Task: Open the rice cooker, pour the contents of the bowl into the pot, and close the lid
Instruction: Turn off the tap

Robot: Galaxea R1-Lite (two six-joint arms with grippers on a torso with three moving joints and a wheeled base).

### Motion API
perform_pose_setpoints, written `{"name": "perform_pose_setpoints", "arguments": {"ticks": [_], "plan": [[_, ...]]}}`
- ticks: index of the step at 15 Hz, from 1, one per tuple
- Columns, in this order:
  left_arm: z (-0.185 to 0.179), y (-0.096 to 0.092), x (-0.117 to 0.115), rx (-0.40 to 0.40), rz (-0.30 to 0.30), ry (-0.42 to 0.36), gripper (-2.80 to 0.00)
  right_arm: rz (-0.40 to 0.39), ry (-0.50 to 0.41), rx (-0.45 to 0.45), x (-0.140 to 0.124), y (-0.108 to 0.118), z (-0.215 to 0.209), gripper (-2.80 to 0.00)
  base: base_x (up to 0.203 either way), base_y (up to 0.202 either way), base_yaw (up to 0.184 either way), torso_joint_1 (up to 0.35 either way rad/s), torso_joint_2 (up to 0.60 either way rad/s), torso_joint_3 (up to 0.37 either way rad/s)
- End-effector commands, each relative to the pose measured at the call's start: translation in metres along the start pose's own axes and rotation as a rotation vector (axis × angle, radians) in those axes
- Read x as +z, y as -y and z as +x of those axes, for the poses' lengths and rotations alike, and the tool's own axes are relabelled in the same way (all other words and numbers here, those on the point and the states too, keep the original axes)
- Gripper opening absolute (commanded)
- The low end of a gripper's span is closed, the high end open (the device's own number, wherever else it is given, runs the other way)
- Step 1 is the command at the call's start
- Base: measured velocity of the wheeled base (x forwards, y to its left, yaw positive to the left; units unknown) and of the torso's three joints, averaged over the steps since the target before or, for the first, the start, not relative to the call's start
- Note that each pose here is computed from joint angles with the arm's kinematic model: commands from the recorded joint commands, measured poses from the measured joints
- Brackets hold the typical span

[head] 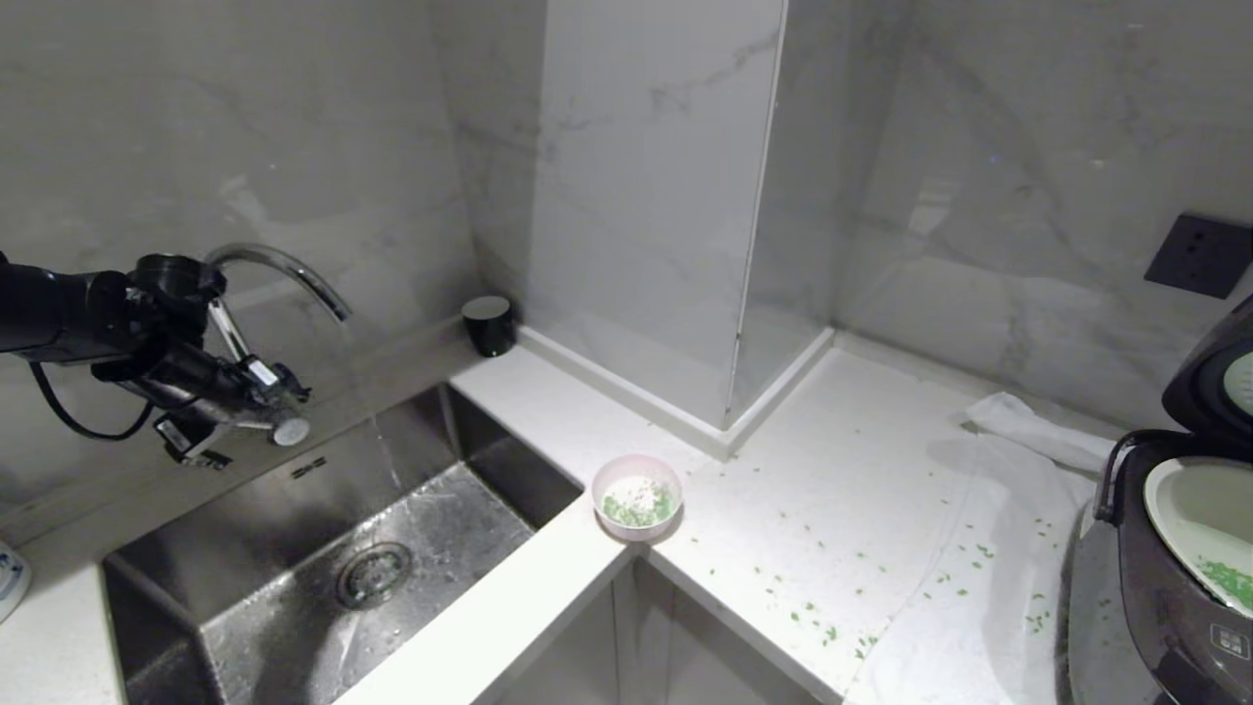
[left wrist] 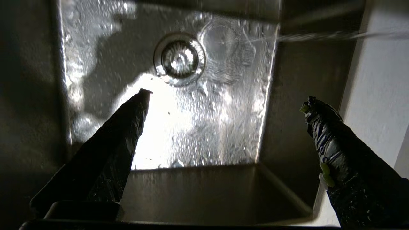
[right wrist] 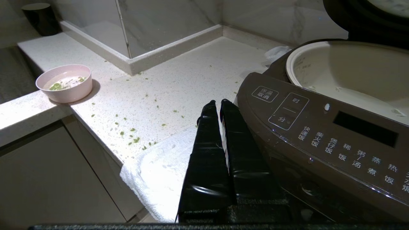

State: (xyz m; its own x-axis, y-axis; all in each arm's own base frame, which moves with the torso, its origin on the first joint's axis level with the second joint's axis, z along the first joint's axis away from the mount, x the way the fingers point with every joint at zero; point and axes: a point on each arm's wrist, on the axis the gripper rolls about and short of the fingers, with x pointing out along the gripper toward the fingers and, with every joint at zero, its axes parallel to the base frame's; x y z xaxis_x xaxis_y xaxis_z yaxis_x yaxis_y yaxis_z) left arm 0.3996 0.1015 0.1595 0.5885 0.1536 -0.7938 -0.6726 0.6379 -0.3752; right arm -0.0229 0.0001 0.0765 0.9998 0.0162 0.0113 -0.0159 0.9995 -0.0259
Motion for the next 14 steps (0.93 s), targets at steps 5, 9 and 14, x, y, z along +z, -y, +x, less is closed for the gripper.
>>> {"name": "perform_pose_setpoints", "arguments": {"ticks": [5,9,14], "plan": [[0.044,-0.016,0.024,0.039,-0.015,0.010,-2.80,0.000,-0.002,0.001,0.000,0.000,0.000,-2.80,0.000,0.000,0.000,0.000,0.00,0.000],[0.065,-0.017,0.033,0.037,-0.023,0.026,-2.80,0.000,-0.001,0.001,0.000,0.000,0.000,-2.80,0.000,0.000,0.000,0.000,0.00,0.000],[0.084,-0.019,0.036,0.041,-0.025,0.025,-2.80,0.000,-0.001,0.001,0.000,0.000,0.000,-2.80,0.000,0.000,0.000,0.000,0.00,0.000]]}}
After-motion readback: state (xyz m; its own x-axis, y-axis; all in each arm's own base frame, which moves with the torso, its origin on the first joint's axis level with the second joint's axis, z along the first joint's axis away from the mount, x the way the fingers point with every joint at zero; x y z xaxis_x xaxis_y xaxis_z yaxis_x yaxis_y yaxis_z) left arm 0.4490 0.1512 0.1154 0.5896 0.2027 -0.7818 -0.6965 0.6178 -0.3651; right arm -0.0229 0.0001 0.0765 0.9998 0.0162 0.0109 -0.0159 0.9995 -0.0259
